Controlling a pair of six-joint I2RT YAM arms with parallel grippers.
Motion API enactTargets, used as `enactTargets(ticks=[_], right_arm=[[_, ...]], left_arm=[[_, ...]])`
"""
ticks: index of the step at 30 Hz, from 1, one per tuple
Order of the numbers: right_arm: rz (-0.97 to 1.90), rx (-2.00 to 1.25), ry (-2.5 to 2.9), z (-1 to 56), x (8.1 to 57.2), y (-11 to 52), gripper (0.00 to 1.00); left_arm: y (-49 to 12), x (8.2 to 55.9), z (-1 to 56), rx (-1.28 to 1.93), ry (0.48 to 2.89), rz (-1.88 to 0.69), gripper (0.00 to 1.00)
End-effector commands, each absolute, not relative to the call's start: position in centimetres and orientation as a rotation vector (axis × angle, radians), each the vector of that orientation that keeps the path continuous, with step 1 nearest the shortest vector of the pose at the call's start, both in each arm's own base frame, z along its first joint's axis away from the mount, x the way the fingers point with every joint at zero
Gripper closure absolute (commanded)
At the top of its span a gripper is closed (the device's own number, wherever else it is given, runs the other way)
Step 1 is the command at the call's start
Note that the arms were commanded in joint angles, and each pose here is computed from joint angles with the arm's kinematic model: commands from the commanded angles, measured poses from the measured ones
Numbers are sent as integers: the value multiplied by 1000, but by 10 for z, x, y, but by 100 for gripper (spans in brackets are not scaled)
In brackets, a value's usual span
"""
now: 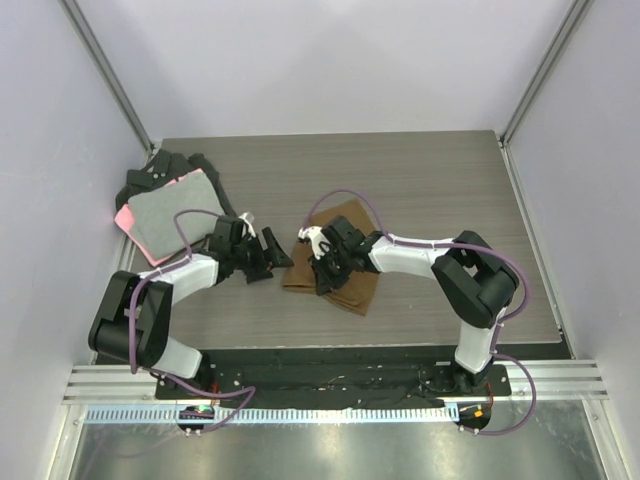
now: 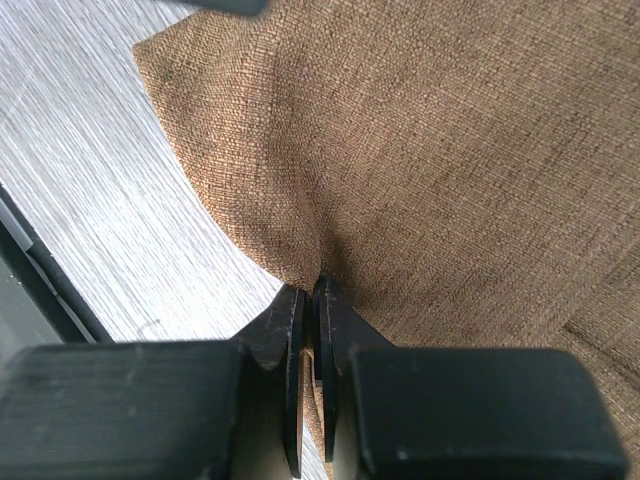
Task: Fold the napkin, place the utensils inside, and roll it up
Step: Roll the napkin with the utensil
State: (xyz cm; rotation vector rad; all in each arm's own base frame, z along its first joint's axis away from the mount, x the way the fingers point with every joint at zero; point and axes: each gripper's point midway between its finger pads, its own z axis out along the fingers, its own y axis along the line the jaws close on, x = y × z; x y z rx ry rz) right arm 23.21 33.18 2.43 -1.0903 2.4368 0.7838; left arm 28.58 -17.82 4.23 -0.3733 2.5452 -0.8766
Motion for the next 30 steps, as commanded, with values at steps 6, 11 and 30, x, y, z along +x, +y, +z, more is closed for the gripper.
enactTargets(ticks=[6, 11, 30], right_arm=[[814, -1077, 2429, 29, 235, 339, 99], [809, -1066, 2432, 28, 238, 339, 99], [734, -1017, 2386, 37, 255, 337, 99]], left_arm=[[-203, 278, 26, -353, 2585, -1026, 29], [-201, 267, 15, -364, 2638, -1007, 50], [-204, 258, 11, -348, 2777, -973, 86]])
